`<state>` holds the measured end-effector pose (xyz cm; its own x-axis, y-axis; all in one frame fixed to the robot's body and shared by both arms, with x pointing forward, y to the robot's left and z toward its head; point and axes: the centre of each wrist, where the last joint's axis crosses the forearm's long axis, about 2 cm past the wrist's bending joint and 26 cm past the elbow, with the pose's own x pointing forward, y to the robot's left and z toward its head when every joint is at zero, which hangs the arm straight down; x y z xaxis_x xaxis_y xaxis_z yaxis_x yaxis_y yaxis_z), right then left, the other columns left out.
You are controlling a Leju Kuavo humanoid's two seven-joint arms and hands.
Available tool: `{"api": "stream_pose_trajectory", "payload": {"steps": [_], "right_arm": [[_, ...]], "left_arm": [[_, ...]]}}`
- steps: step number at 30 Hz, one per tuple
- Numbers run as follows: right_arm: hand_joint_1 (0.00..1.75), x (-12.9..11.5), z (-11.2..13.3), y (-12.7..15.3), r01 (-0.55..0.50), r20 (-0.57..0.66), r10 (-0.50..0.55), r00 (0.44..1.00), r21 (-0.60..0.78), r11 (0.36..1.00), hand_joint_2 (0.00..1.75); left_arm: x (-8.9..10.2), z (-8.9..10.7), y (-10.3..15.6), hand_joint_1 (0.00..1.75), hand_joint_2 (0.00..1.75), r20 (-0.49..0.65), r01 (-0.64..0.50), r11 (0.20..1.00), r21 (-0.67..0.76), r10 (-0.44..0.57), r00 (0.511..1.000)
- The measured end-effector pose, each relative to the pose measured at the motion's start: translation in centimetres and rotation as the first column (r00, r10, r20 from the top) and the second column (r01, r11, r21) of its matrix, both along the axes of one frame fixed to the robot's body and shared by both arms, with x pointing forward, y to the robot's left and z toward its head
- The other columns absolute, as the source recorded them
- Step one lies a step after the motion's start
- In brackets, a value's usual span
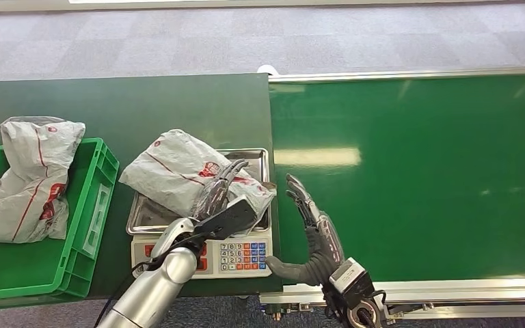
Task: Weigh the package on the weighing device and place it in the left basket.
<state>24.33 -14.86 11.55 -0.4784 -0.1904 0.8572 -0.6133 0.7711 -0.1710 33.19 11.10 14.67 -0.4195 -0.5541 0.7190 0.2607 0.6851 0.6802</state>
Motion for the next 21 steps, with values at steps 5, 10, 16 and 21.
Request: {"api": "stream_pose_trajectory", "payload": {"steps": [5, 10, 16, 21], "right_arm": [[0.0, 0.0, 0.1, 0.1, 0.0, -0.001, 0.0, 1.0, 0.004, 1.0, 1.75], [0.0, 0.0, 0.1, 0.2, 0.0, -0.002, 0.0, 1.0, 0.007, 1.0, 1.75], [0.0, 0.0, 0.0, 0.5, -0.004, -0.01, 0.004, 1.0, 0.012, 1.0, 1.75], [0.0, -0.1, -0.2, 0.6, -0.005, -0.019, 0.005, 1.0, 0.013, 1.0, 1.75]], "left_arm": [[0.6, -0.4, -0.3, 0.0, 1.75, -0.033, -0.028, 0.998, 0.061, 0.03, 0.999], [1.1, -0.7, -0.4, 0.0, 1.75, -0.038, -0.071, 0.987, 0.147, 0.077, 0.996], [1.5, -1.2, -0.5, 0.75, 1.75, -0.057, -0.082, 0.968, 0.238, 0.098, 0.994], [1.8, -1.3, -0.2, 1.6, 1.75, -0.064, -0.074, 0.976, 0.206, 0.089, 0.994]]}}
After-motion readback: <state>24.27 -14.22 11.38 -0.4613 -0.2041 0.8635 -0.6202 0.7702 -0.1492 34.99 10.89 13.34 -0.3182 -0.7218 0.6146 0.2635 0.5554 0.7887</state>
